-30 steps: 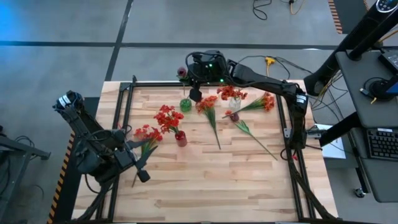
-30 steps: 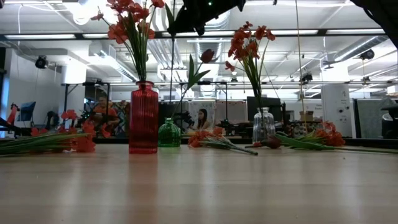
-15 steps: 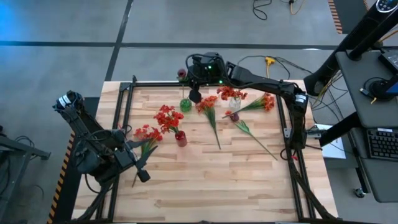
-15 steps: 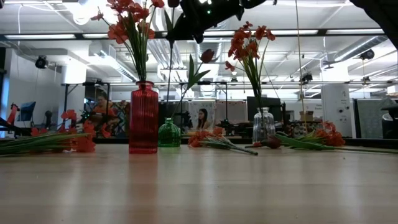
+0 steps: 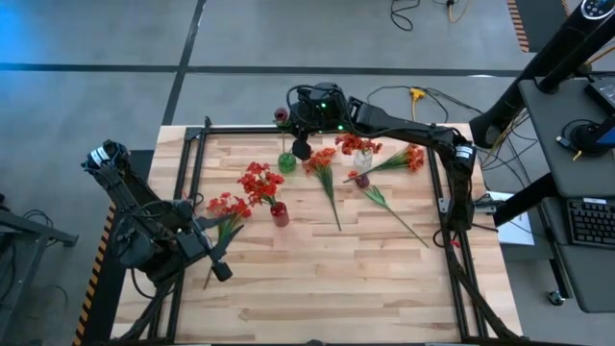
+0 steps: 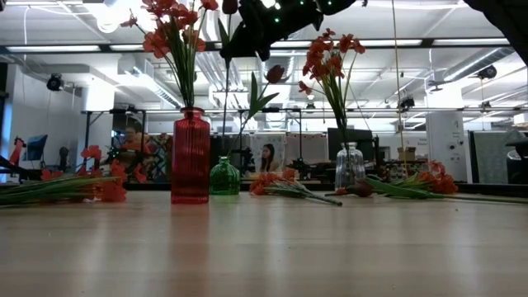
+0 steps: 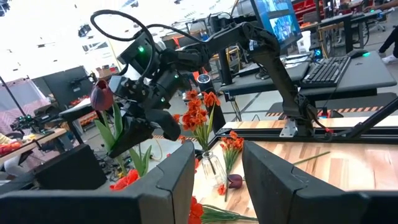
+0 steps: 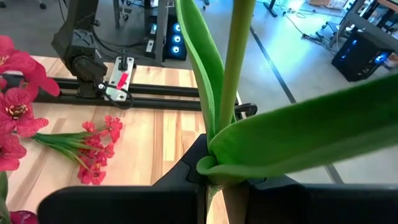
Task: Sort flowers into vase by color
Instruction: Put the bottom dark red tulip into the green vase
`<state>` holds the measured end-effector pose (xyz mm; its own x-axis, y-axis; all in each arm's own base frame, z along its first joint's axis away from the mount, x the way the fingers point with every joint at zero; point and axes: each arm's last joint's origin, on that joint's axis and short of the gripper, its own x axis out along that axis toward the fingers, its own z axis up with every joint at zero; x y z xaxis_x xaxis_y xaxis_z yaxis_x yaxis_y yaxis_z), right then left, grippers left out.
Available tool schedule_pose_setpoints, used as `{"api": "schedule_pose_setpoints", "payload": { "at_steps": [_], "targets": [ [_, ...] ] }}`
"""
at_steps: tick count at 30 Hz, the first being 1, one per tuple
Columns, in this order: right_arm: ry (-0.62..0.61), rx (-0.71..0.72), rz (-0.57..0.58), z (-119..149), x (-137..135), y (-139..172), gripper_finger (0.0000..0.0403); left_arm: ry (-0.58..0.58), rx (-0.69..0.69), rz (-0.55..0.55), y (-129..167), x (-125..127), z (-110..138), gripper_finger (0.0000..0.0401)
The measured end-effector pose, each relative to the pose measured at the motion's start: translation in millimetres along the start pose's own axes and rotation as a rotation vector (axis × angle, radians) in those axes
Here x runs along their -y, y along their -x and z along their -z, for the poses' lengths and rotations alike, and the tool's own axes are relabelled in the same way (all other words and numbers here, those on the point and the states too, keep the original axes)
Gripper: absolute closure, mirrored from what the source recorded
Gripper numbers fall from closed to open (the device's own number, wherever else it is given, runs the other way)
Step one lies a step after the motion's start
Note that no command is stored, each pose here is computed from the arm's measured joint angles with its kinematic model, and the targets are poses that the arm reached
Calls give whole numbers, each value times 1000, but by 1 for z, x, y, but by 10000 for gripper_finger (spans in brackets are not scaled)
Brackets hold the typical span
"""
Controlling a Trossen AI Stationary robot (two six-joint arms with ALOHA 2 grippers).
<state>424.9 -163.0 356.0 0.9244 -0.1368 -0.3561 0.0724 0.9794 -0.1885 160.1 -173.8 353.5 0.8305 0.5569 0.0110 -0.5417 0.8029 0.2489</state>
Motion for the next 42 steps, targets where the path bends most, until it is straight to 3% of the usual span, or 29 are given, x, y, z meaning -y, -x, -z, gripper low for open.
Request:
{"api": "schedule_pose_setpoints", "payload": {
  "at_steps": [42],
  "targets": [
    [2, -10, 6, 12, -2, -6, 385, 1, 0, 0, 0, 0, 0, 283]
  ]
}}
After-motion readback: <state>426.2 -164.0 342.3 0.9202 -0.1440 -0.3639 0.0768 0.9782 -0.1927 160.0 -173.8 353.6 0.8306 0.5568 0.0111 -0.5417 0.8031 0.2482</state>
